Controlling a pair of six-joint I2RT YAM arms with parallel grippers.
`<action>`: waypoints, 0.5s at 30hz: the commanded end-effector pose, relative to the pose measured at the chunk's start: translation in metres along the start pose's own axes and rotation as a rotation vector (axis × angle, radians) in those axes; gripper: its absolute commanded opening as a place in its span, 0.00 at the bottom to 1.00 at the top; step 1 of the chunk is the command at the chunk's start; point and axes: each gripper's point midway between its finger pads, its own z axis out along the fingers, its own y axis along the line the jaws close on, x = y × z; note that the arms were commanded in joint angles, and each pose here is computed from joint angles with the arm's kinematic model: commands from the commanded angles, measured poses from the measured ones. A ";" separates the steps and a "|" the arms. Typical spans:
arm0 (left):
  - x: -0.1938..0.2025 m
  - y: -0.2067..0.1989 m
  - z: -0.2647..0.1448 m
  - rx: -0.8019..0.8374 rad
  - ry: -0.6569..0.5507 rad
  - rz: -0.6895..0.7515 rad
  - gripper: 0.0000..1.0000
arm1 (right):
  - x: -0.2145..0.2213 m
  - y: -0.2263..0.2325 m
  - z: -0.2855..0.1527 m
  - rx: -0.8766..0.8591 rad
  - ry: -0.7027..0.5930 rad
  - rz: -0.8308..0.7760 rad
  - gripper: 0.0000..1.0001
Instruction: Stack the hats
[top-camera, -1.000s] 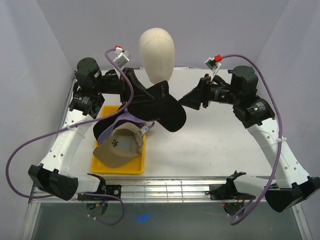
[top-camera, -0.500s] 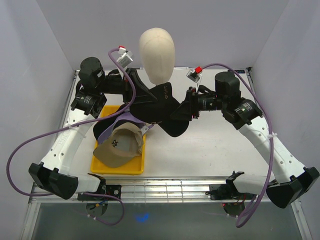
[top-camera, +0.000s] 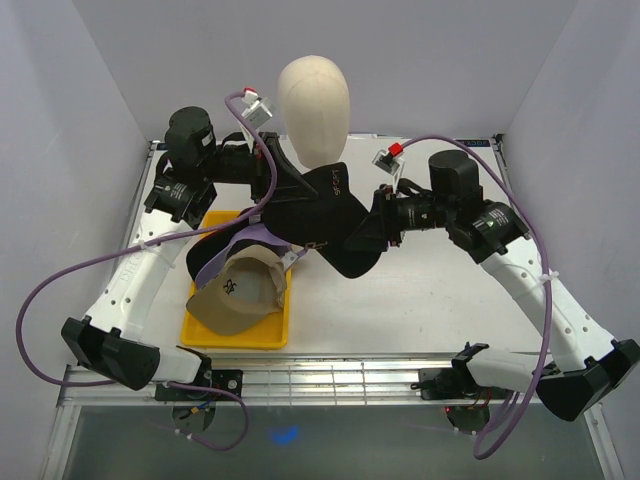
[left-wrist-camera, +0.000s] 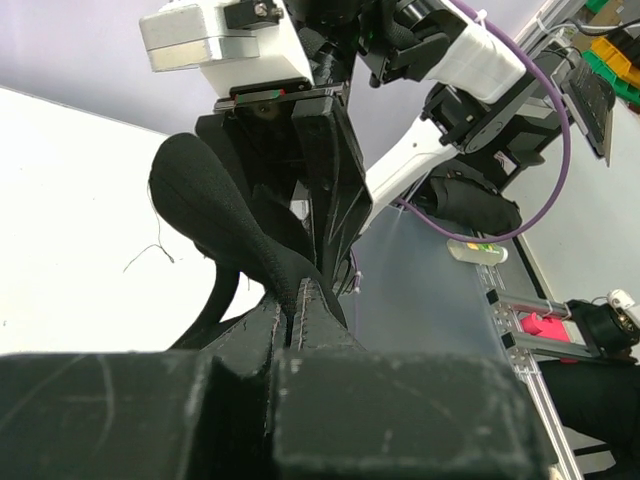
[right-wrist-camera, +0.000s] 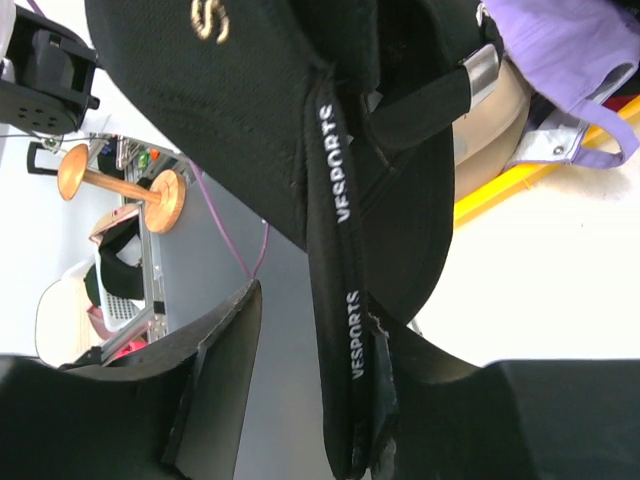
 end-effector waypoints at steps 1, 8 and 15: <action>-0.009 -0.016 -0.002 0.017 -0.003 0.069 0.00 | 0.001 0.010 -0.010 -0.002 -0.006 -0.046 0.46; -0.007 -0.018 -0.003 0.026 0.005 0.070 0.00 | -0.001 0.008 -0.014 -0.009 -0.009 -0.035 0.45; -0.006 -0.019 -0.002 0.037 0.011 0.070 0.00 | 0.002 0.008 -0.014 -0.026 0.000 -0.023 0.39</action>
